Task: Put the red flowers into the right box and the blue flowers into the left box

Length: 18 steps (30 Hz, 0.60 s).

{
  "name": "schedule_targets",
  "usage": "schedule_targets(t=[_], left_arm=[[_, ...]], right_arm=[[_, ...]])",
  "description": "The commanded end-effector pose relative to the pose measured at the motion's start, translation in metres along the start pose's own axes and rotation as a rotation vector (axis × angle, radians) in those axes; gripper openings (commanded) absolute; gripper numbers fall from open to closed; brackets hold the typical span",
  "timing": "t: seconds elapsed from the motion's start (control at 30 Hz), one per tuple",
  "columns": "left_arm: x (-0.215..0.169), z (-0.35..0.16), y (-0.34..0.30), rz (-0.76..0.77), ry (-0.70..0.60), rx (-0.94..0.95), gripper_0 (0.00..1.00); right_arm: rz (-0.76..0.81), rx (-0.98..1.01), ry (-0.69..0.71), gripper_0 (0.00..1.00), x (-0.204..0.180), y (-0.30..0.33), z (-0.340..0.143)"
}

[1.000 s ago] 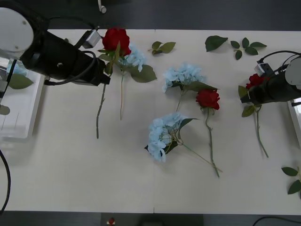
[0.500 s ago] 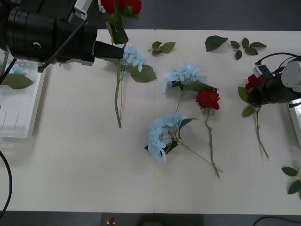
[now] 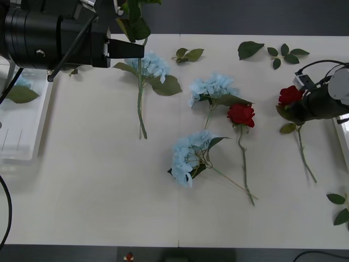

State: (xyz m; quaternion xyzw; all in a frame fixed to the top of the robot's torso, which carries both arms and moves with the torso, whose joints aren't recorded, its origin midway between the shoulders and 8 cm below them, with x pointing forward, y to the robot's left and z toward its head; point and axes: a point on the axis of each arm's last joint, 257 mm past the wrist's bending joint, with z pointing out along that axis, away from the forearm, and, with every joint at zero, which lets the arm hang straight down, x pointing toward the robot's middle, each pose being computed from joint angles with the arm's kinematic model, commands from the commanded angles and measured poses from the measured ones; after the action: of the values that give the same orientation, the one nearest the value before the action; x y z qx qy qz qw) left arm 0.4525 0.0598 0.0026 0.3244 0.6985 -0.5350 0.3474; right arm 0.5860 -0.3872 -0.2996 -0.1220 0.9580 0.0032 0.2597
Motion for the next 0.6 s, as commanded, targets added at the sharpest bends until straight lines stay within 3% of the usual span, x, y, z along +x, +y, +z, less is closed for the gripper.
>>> schedule_targets(t=[0.03,0.37,0.6], left_arm=[[-0.006,0.009,-0.009,0.020,-0.011,0.025,0.00],[-0.008,0.011,-0.009,0.019,-0.022,0.024,0.00],[-0.008,0.011,-0.009,0.019,-0.022,0.024,0.00]], right_arm=[[-0.076,0.045,-0.036,0.00,-0.043,-0.035,-0.060],[-0.071,0.196,-0.043,0.00,-0.063,-0.128,-0.179],[-0.089,0.367,-0.003,0.00,-0.045,-0.192,-0.219]])
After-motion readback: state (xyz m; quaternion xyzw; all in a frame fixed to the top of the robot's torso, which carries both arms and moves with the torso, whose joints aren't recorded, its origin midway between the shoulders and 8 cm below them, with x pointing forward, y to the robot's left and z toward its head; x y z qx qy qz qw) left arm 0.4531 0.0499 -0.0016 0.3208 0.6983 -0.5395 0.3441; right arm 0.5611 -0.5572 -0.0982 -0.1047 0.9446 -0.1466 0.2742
